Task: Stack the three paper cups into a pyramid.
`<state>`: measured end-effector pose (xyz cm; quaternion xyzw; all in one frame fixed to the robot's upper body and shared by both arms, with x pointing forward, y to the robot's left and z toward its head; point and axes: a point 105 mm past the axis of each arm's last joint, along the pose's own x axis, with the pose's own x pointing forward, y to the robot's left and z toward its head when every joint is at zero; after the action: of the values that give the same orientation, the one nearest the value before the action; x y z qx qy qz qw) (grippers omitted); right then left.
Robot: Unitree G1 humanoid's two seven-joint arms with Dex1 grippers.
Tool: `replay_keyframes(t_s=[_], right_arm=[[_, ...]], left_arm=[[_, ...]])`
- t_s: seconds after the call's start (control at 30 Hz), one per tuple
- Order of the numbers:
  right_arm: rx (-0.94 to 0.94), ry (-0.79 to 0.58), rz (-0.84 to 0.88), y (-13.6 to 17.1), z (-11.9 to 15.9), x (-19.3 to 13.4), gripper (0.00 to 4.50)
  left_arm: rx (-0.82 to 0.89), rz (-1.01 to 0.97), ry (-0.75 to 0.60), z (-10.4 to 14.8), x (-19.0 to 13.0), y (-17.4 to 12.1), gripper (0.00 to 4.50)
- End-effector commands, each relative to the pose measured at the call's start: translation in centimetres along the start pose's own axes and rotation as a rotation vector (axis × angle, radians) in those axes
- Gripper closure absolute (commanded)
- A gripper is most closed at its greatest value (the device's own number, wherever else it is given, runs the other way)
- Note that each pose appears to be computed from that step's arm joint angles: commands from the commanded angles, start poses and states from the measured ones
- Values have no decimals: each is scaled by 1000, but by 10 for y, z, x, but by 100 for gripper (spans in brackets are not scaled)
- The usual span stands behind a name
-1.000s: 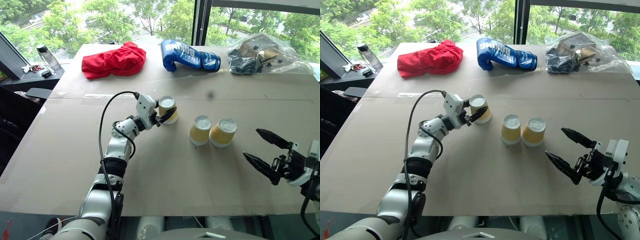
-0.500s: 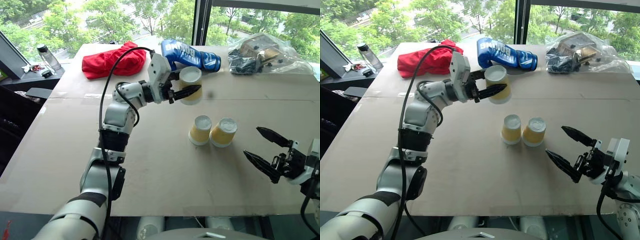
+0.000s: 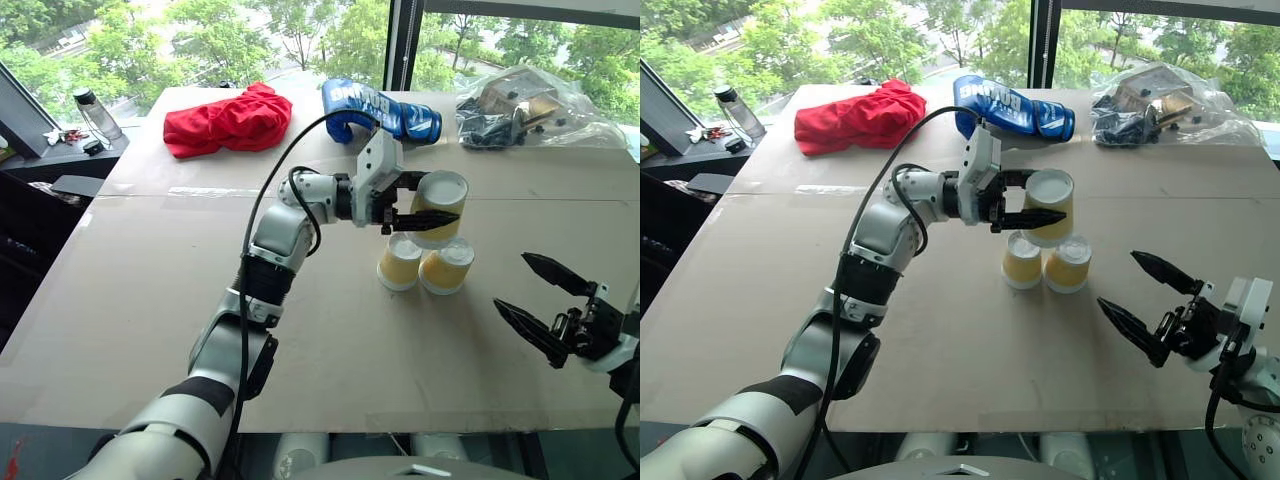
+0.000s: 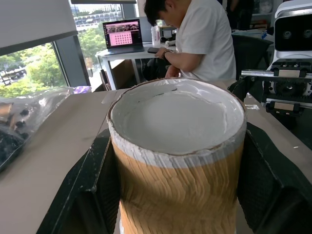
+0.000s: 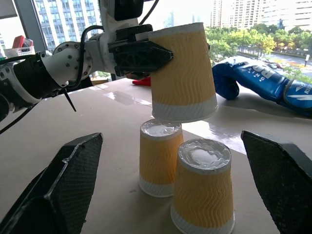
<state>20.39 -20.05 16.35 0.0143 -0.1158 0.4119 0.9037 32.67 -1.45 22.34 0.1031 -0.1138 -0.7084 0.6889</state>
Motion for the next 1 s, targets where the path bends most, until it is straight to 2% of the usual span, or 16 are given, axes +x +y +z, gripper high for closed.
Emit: replay_keyframes(t_s=[0.03, 0.6, 0.77, 1.0], right_arm=[[-37, -24, -12, 1, 12, 1, 0], [-42, -9, -25, 3, 10, 2, 0], [-46, -6, -25, 3, 11, 2, 0], [-45, -5, -25, 5, 13, 5, 0]], left_arm=[[45, -47, -10, 10, 6, -7, 170], [36, -49, 7, -8, 15, -11, 170], [39, -42, 8, -10, 15, -9, 3], [43, -30, -6, -6, 14, -6, 3]])
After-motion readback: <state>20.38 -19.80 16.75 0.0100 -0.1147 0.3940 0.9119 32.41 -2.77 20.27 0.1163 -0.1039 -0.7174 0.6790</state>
